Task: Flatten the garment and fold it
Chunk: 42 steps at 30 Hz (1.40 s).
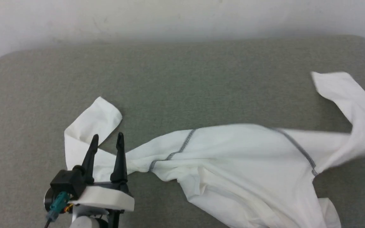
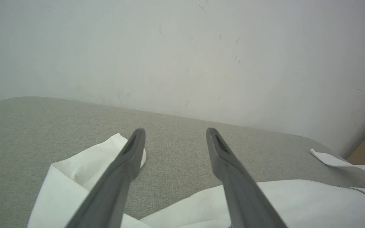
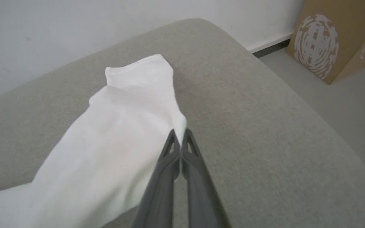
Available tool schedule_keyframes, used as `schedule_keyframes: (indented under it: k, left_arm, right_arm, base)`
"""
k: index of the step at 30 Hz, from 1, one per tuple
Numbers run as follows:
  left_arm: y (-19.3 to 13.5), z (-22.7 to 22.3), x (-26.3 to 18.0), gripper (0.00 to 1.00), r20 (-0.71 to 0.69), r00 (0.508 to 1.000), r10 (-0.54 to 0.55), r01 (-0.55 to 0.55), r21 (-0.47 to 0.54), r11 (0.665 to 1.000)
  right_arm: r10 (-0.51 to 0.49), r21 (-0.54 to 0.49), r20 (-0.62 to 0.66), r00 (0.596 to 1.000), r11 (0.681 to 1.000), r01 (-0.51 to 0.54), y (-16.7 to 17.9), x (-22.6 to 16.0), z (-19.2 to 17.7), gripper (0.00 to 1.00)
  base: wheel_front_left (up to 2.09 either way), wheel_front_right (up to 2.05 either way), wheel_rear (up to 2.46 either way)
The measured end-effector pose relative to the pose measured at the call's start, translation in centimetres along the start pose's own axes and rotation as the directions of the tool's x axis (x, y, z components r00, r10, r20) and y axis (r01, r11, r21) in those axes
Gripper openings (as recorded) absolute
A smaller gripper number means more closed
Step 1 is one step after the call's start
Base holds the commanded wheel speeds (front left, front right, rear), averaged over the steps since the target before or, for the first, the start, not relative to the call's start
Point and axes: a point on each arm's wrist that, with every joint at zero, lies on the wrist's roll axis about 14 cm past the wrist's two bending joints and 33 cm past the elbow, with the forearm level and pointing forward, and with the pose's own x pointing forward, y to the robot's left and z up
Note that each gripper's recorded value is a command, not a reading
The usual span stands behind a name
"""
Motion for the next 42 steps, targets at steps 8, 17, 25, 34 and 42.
schedule_keyframes:
  k: [8, 17, 25, 34, 42]
  left_arm:
    - [-1.3, -0.8, 0.0, 1.00, -0.024, 0.999, -0.041, 0.041, 0.011, 0.999]
    - [-0.6, -1.0, -0.7, 1.00, -0.037, 0.999, -0.025, 0.026, 0.021, 0.999]
    - [-0.6, -1.3, -1.8, 1.00, -0.054, 0.998, -0.027, 0.028, 0.024, 0.999]
    - [-4.1, -2.7, -0.7, 1.00, -0.107, 0.983, -0.146, 0.149, 0.017, 0.989]
    - [-10.4, -3.8, 4.4, 1.00, -0.225, 0.911, -0.346, 0.362, 0.033, 0.932]
  right_arm:
    - [-0.198, 0.113, -0.106, 0.974, 0.971, 0.210, -7.2, -6.5, -8.6, 1.00]
    - [-0.166, 0.102, 0.306, 0.937, 0.985, 0.141, -4.8, -7.4, -0.5, 1.00]
    - [0.089, -0.081, 0.445, 0.891, 0.995, -0.059, 5.5, -11.3, 0.7, 1.00]
    - [0.289, -0.142, 0.434, 0.853, 0.957, -0.252, 12.2, -14.3, 0.0, 1.00]
    - [0.368, -0.136, 0.408, 0.836, 0.929, -0.343, 15.4, -14.8, -0.4, 1.00]
  base:
    - [0.00, 0.00, 0.00]
    - [0.00, 0.00, 0.00]
    - [0.00, 0.00, 0.00]
    - [0.00, 0.00, 0.00]
    - [0.00, 0.00, 0.00]
